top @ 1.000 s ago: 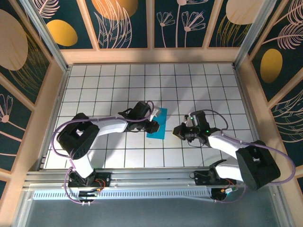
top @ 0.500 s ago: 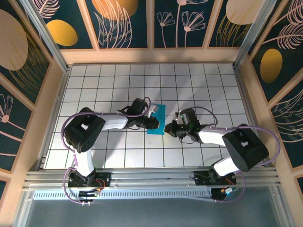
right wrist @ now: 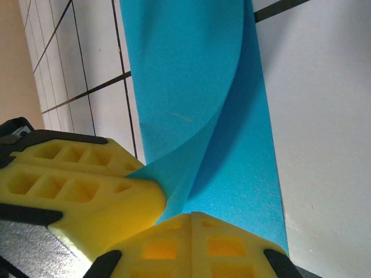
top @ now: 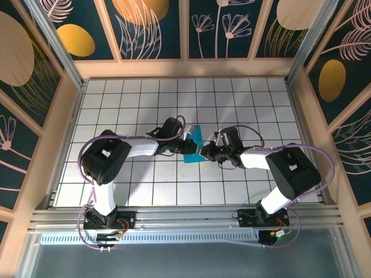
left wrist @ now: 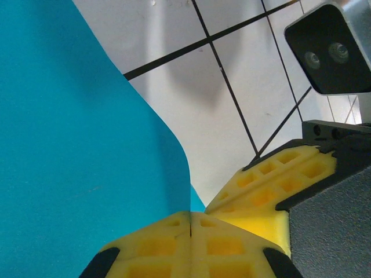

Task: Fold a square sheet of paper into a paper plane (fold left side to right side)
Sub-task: Fold the triangle a second time at the center of the table.

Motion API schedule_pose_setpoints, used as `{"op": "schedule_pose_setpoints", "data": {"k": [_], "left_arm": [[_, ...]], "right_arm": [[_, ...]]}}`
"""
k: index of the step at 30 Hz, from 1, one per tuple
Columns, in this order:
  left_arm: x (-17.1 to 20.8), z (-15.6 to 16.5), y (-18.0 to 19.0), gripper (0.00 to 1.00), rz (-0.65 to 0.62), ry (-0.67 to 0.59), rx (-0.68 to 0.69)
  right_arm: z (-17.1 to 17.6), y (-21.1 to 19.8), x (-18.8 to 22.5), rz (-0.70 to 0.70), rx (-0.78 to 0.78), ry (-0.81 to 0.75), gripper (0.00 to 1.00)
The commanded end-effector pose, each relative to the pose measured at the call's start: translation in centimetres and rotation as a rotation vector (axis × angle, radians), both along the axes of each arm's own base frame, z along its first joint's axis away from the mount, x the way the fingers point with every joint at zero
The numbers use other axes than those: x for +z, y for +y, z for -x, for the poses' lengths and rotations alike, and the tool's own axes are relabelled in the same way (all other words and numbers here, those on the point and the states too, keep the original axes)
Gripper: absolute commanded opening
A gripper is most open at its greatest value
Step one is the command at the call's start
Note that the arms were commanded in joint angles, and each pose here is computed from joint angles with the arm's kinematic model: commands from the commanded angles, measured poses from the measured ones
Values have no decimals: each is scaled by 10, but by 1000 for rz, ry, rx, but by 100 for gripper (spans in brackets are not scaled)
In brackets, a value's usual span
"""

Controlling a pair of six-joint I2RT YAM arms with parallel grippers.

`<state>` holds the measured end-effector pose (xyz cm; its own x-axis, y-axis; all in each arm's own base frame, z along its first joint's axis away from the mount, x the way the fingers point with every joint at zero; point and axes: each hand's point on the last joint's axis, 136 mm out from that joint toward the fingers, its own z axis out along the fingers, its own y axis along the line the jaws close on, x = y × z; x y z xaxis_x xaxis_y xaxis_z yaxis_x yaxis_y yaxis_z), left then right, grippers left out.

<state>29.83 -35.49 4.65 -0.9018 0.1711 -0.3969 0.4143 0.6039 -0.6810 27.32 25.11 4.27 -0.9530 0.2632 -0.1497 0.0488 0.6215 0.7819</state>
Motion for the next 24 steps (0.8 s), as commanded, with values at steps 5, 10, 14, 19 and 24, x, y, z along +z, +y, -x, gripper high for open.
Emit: {"op": "schedule_pose_setpoints", "data": {"k": [5, 10, 14, 19, 24], "left_arm": [[-1, -12, 5, 0, 5, 5, 50], [-3, -14, 8, 0, 4, 16, 60], [-5, -13, 10, 0, -3, 24, 62], [-6, -13, 13, 0, -11, 30, 59], [-8, -13, 20, 0, -27, 28, 62]], "right_arm": [[-3, -1, -9, 17, 19, 23, 0], [4, -4, -23, 45, 27, 70, 0], [8, -9, -33, 87, 26, 102, 0], [13, -16, -44, 138, 28, 137, 0], [16, -20, -50, 172, 29, 149, 0]]}}
